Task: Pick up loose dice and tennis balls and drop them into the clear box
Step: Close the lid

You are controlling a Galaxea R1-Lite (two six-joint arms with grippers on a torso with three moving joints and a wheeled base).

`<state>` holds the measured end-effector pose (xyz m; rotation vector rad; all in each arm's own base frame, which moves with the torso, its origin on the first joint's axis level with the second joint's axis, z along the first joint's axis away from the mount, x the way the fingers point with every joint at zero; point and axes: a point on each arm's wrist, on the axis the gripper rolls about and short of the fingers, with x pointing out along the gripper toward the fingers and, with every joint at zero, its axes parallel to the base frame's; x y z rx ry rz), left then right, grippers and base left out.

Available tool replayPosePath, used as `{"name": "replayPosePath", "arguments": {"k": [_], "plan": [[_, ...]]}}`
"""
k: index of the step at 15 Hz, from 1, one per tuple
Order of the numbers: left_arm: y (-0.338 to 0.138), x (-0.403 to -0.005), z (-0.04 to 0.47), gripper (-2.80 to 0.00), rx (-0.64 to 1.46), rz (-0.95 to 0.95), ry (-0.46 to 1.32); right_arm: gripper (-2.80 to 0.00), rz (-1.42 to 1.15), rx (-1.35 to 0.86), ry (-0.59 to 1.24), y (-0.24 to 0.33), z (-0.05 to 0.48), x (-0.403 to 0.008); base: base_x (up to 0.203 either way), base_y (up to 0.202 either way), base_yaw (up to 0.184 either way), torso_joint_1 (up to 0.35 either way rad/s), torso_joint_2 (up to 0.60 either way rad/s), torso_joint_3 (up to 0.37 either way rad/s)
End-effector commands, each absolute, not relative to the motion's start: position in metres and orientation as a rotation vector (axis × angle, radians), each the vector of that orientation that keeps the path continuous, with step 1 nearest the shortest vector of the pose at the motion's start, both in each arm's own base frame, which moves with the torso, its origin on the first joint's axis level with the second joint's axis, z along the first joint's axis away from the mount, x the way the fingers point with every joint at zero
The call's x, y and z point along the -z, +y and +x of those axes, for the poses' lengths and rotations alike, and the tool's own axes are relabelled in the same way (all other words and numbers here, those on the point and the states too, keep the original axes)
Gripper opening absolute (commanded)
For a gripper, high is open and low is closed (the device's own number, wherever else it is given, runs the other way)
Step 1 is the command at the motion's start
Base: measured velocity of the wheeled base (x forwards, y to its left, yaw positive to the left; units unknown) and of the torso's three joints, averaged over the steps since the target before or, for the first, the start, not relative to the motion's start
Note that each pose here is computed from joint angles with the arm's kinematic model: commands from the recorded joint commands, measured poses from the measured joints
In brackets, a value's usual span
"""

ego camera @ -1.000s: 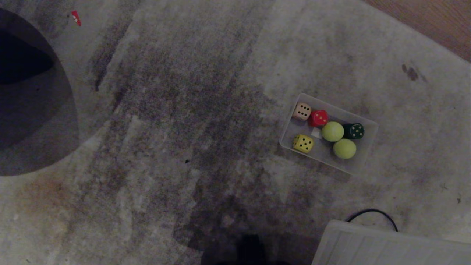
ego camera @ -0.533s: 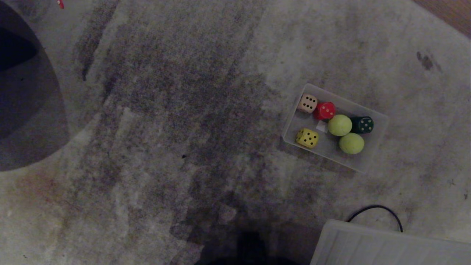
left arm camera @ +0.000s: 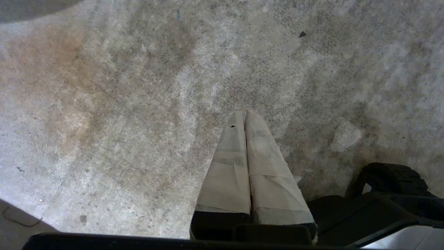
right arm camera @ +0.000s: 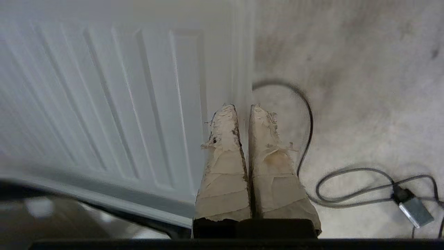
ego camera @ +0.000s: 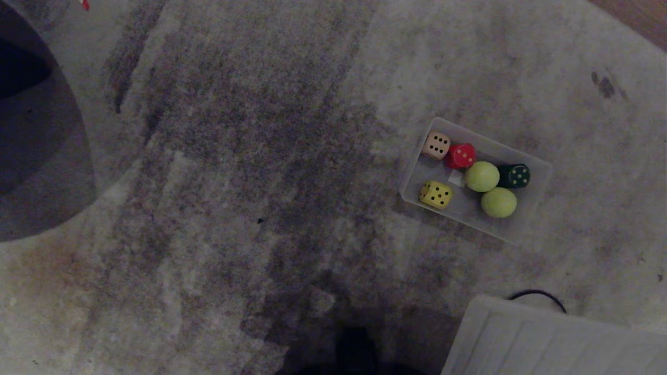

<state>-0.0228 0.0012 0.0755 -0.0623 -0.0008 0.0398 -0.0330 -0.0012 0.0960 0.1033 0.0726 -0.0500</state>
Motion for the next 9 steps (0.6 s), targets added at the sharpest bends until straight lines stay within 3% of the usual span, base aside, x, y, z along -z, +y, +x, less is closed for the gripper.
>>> {"name": "replayPosePath", "arguments": {"k": [1,6,9], "plan": [[0.001,-0.075,-0.023,-2.8,-0.04,-0.063,0.002,-2.8,0.12,0.084,0.114,-0.002,-0.03,-0.128,0.0,0.0,0.0,0.0,0.0,0.0],[0.001,-0.075,-0.023,-2.8,-0.04,-0.063,0.002,-2.8,0.284,0.181,0.334,-0.003,0.025,-0.17,0.0,0.0,0.0,0.0,0.0,0.0],[0.001,-0.075,-0.023,-2.8,-0.04,-0.063,0.002,-2.8,0.391,0.212,0.356,-0.003,0.08,-0.182,0.0,0.0,0.0,0.0,0.0,0.0]]}}
